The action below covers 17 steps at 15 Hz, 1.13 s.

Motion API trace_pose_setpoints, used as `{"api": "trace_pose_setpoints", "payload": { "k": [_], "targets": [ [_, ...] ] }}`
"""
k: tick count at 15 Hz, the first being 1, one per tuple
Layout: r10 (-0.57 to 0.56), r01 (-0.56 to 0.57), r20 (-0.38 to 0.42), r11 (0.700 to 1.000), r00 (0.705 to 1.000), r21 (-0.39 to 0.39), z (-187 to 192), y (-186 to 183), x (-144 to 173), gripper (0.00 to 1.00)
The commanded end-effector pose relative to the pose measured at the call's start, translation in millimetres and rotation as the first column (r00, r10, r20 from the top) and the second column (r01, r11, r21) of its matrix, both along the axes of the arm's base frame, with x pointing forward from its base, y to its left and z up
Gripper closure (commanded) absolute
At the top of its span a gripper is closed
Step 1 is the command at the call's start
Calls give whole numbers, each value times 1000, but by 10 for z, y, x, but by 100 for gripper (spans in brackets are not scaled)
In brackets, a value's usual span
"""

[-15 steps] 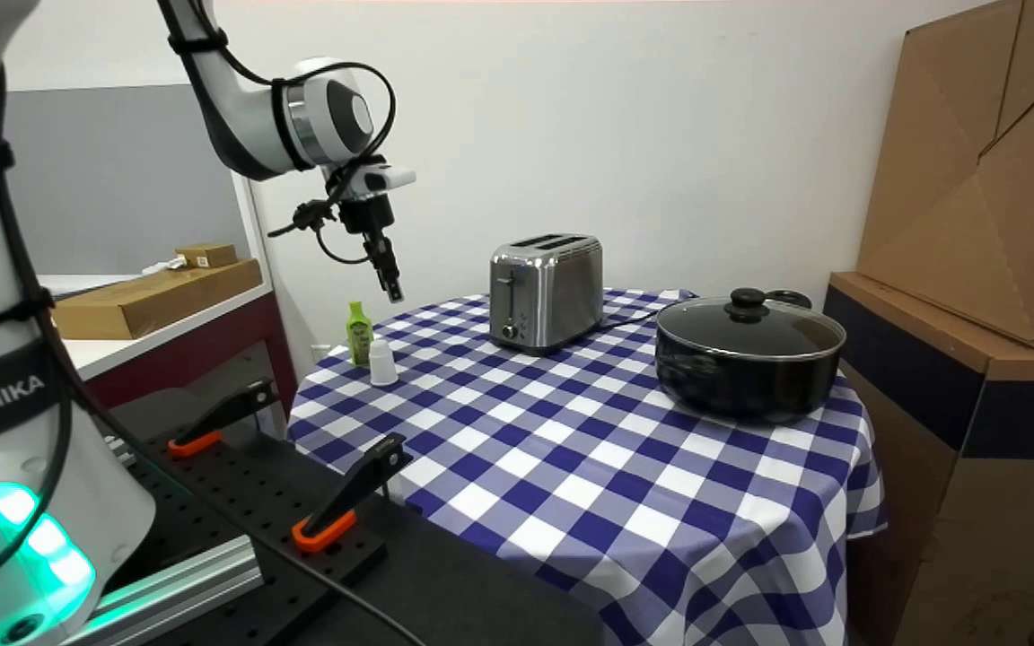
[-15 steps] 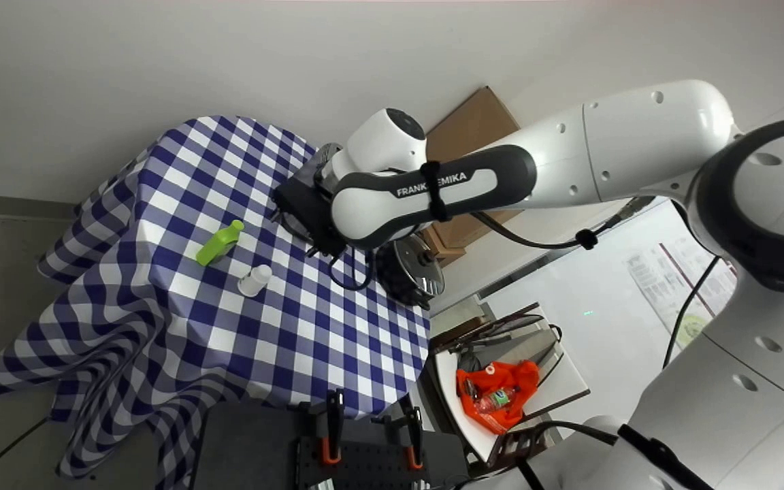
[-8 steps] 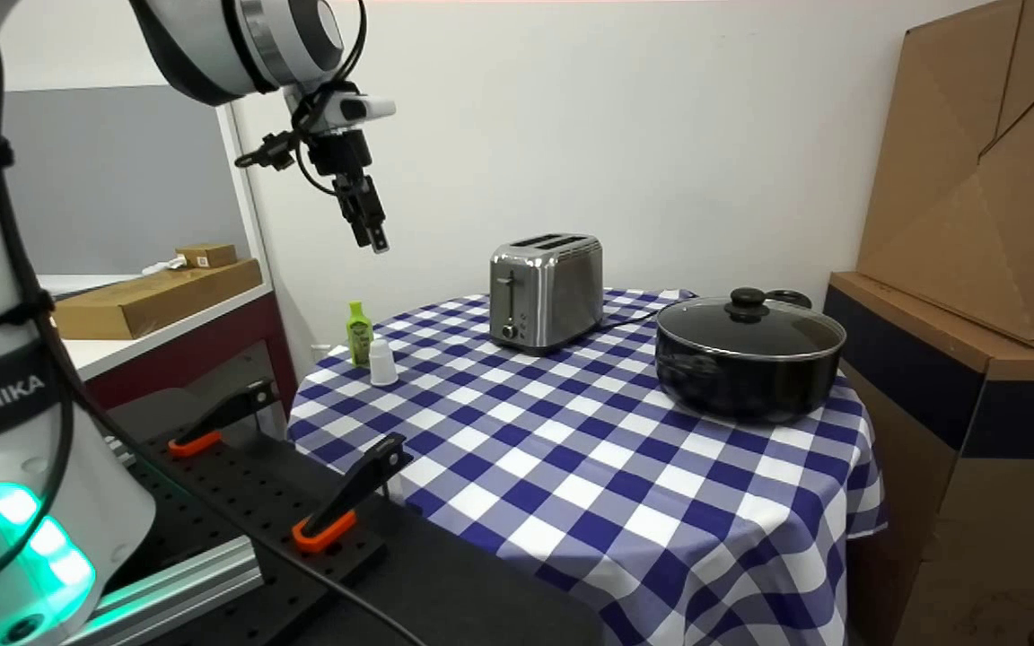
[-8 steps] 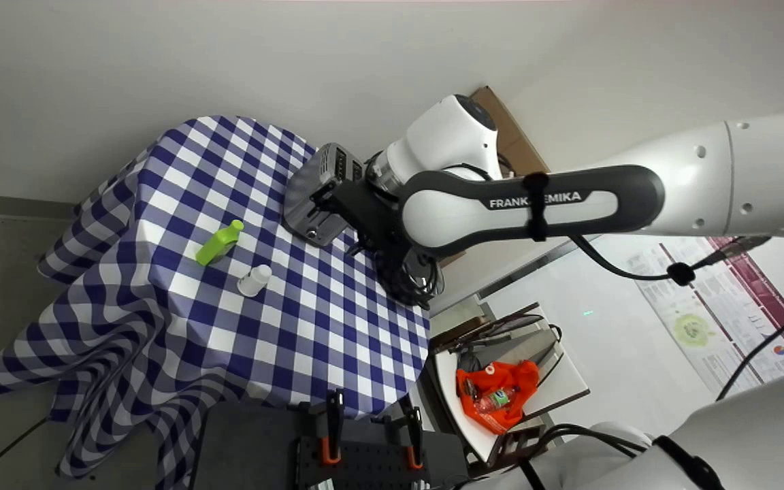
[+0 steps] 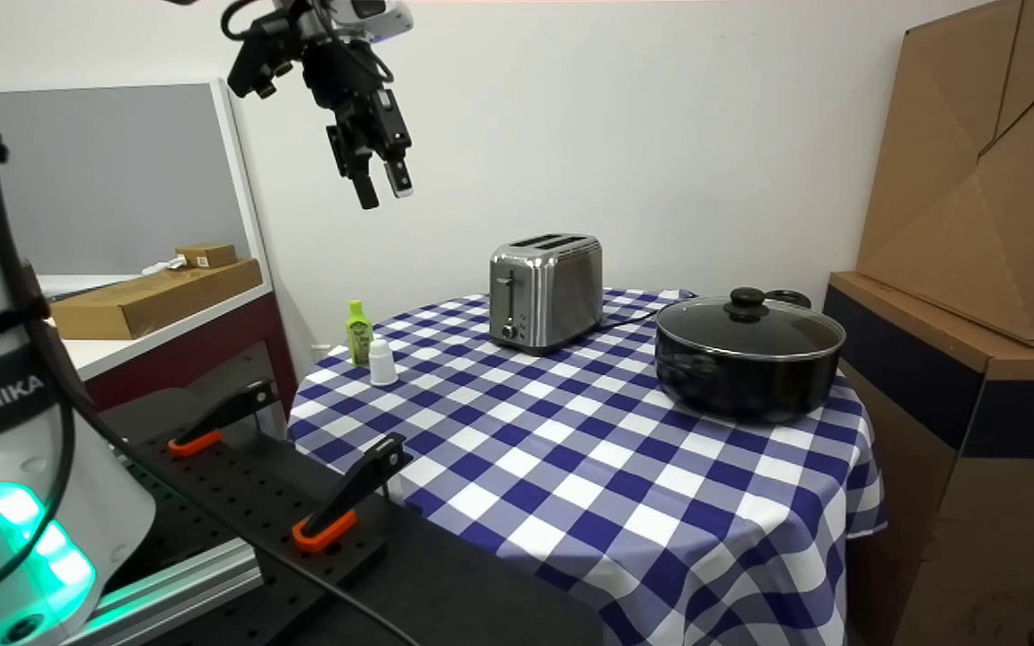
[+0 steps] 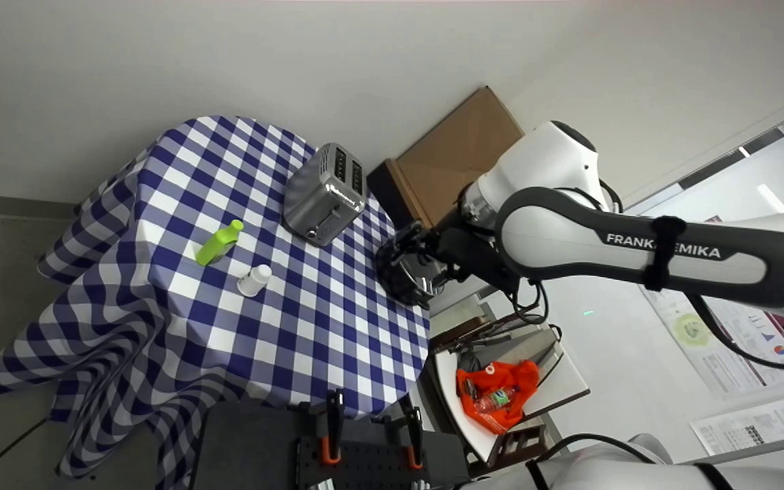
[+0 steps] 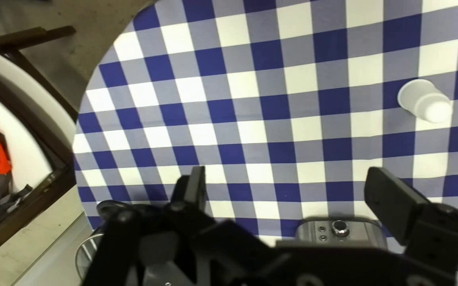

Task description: Move the white objects to the left

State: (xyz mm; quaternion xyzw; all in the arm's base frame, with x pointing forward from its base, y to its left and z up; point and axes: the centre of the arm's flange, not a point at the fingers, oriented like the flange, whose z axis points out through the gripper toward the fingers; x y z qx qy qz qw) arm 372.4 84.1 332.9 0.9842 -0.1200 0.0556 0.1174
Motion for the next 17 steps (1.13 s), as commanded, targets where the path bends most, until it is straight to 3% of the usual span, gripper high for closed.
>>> {"api": "trace_pose_setpoints", "payload": {
  "k": [1, 6, 12, 13, 17],
  "targets": [
    [2, -2, 7, 1000, 1000, 1, 372, -517, -300, 0],
    [6, -14, 95, 996, 995, 83, 703, -989, -172, 0],
    [144, -150, 42, 957, 989, 249, 814, -1281, -125, 0],
    [97, -106, 59, 975, 994, 196, 725, -1210, -105, 0],
    [132, -141, 57, 964, 990, 224, 723, -1260, -112, 0]
  ]
}}
